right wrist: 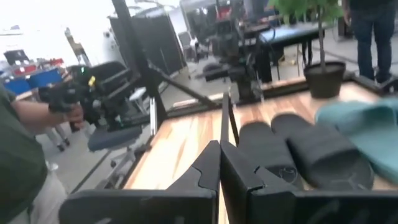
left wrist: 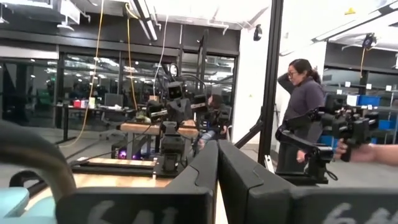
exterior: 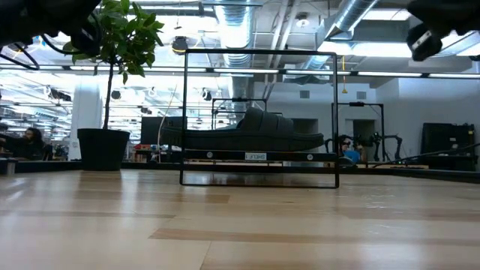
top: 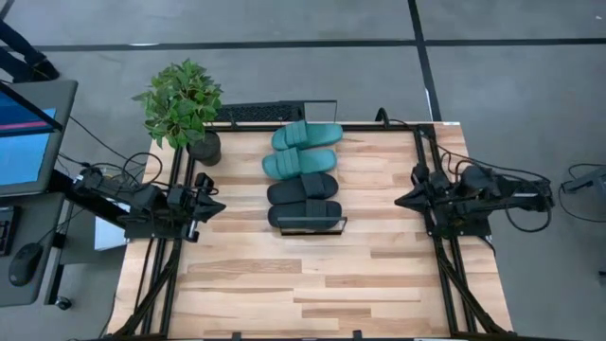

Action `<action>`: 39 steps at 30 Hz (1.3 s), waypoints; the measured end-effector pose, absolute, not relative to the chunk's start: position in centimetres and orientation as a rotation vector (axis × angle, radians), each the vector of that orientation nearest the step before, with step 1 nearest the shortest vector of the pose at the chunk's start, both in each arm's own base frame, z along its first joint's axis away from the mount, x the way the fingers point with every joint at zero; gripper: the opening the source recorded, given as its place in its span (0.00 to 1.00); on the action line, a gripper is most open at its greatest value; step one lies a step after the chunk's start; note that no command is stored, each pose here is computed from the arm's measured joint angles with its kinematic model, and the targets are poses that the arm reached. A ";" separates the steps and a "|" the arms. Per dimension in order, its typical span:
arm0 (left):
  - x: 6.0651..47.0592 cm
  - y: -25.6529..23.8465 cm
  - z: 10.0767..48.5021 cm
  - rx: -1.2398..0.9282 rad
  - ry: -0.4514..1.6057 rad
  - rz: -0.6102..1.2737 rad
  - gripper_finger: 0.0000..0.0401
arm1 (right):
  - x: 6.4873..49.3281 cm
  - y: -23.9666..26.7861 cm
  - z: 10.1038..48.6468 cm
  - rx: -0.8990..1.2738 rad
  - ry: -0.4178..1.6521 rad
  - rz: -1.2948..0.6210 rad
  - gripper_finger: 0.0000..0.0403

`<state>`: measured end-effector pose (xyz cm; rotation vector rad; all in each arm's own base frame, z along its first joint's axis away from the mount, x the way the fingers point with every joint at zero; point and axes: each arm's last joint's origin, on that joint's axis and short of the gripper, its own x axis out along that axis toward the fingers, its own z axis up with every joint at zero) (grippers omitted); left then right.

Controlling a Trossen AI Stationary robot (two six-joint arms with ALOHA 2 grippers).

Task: Pick and place slides into the shelf
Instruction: Return to Home Position

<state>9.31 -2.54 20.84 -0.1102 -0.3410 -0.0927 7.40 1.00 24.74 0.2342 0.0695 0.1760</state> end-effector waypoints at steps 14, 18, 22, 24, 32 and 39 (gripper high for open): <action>9.0 -2.4 19.2 -0.117 -0.229 -0.095 0.00 | 6.8 1.6 23.2 0.361 0.185 0.267 0.00; 9.0 -2.4 19.0 -0.121 -0.237 -0.095 0.00 | 7.3 1.9 23.1 0.239 0.056 0.341 0.00; 9.0 -2.4 19.1 -0.123 -0.247 -0.096 0.00 | 7.3 2.2 22.3 0.185 -0.006 0.403 0.00; 9.0 -2.4 19.1 -0.123 -0.248 -0.096 0.00 | 7.5 2.4 21.9 0.185 0.003 0.415 0.00; 9.0 -2.5 19.0 -0.136 -0.242 -0.105 0.00 | 8.1 3.0 20.5 0.200 -0.016 0.464 0.00; 9.0 -2.5 19.0 -0.164 -0.239 -0.115 0.00 | 8.6 3.5 18.7 0.213 -0.041 0.501 0.00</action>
